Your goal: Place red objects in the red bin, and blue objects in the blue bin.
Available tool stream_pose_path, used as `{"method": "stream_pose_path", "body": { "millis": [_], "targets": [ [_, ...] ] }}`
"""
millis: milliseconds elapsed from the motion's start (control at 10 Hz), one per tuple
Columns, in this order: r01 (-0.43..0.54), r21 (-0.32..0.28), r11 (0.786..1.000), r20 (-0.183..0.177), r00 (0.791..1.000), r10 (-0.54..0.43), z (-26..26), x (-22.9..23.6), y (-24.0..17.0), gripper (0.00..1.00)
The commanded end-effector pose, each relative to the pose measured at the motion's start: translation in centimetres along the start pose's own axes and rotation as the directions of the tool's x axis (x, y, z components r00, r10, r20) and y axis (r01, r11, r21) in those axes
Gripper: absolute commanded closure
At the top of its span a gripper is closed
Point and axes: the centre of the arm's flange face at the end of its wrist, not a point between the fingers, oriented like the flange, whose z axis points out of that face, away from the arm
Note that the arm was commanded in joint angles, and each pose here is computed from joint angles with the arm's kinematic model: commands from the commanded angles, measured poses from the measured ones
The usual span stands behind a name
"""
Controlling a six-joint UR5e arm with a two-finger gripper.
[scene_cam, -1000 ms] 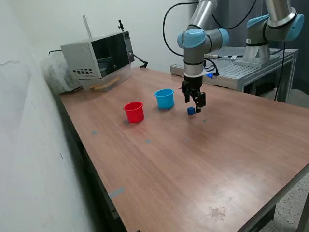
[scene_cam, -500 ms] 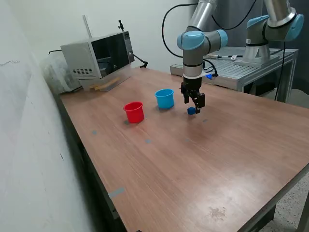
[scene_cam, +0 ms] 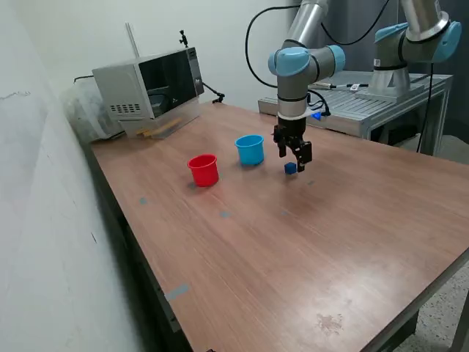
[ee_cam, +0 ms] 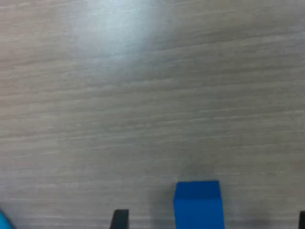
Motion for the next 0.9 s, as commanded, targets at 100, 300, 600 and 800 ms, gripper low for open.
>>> {"method": "stream_pose_path", "body": {
  "millis": [100,300,600,800],
  "targets": [
    [0.043,0.006,0.999,0.000,0.999,-0.043,0.26,-0.63,-0.06,0.00],
    [0.052,0.012,0.999,0.000,0.999,-0.052,0.48,-0.62,-0.30,0.00],
    [0.054,0.005,0.999,-0.001,0.999,-0.054,0.15,-0.55,0.02,0.00],
    [0.056,0.003,0.998,-0.002,0.998,-0.056,0.06,-0.55,0.02,0.00]
  ]
}}
